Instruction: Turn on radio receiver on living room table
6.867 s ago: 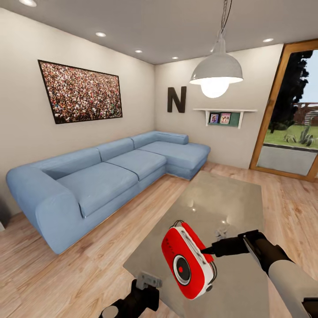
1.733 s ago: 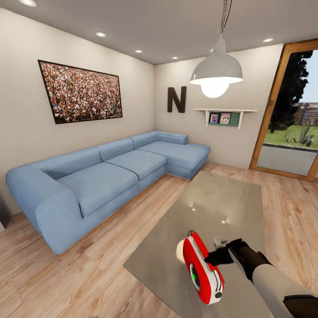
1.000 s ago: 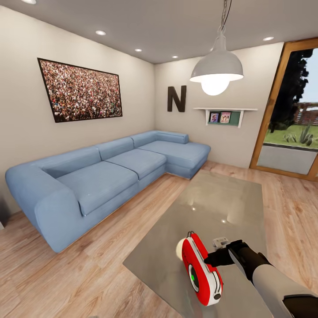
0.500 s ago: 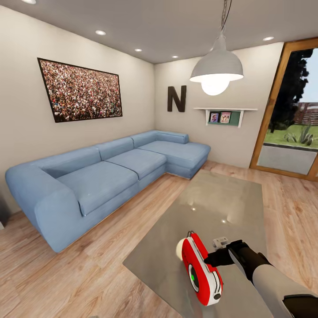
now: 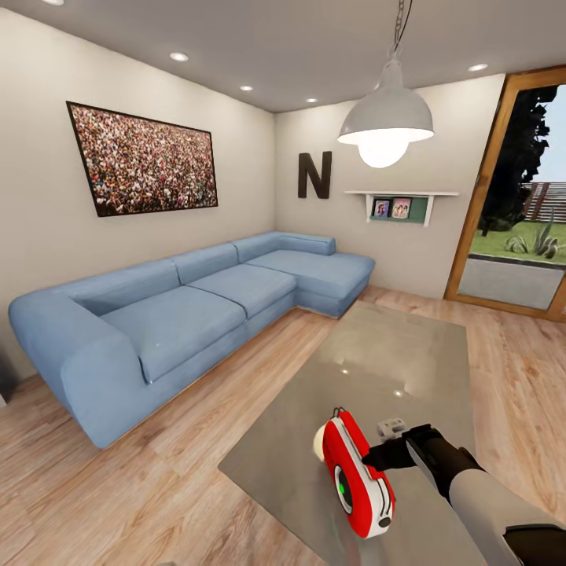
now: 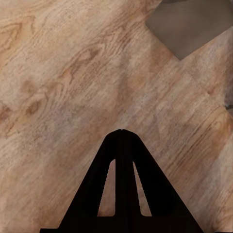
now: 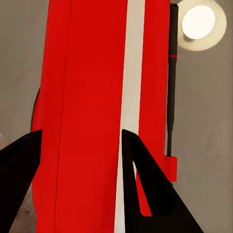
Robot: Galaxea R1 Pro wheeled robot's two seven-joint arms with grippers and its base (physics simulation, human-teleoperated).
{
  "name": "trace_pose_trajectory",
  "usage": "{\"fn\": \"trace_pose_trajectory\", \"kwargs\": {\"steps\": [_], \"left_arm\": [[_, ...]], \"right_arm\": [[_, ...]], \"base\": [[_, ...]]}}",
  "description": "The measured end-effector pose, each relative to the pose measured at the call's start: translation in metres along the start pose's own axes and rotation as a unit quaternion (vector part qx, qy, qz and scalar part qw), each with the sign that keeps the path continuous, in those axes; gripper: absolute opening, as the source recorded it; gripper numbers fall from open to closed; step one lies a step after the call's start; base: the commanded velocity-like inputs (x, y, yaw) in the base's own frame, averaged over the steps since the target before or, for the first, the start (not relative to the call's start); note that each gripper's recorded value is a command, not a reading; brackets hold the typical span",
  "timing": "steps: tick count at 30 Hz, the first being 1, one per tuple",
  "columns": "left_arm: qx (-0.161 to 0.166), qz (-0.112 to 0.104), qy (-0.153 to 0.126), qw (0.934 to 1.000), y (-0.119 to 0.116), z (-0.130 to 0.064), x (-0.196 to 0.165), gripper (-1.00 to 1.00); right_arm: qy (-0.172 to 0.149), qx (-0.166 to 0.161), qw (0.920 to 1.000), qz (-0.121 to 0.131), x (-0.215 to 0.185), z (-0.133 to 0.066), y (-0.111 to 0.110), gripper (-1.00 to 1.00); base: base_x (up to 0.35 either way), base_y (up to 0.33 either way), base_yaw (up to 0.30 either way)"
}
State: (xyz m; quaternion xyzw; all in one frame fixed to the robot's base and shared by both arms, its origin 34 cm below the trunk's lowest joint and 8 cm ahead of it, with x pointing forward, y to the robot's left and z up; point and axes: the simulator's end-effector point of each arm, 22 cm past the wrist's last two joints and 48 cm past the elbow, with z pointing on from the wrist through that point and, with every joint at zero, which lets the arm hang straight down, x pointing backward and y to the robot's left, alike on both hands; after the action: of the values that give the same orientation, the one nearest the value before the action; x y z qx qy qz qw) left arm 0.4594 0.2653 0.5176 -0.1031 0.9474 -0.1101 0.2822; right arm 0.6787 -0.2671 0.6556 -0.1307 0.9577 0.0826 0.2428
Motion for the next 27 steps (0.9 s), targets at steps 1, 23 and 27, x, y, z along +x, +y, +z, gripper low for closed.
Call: {"fn": "trace_pose_trajectory", "kwargs": {"steps": [1,23,27], "left_arm": [[0.000,0.000,0.000,1.0000,0.000,0.000,0.000,-1.00],[0.000,0.004,-0.003,1.0000,-0.001,-0.002,-0.003,-1.00],[-0.002,0.006,-0.003,1.0000,-0.002,-0.008,-0.007,-1.00]], "right_arm": [[0.000,0.000,1.0000,0.000,0.000,0.000,0.000,-1.00],[0.029,0.000,0.9996,0.001,0.026,0.005,-0.001,1.00],[0.029,0.000,0.9996,0.001,0.023,-0.001,0.000,1.00]], "base": [[0.000,0.000,0.000],[0.000,0.000,0.000],[0.000,0.000,0.000]]}}
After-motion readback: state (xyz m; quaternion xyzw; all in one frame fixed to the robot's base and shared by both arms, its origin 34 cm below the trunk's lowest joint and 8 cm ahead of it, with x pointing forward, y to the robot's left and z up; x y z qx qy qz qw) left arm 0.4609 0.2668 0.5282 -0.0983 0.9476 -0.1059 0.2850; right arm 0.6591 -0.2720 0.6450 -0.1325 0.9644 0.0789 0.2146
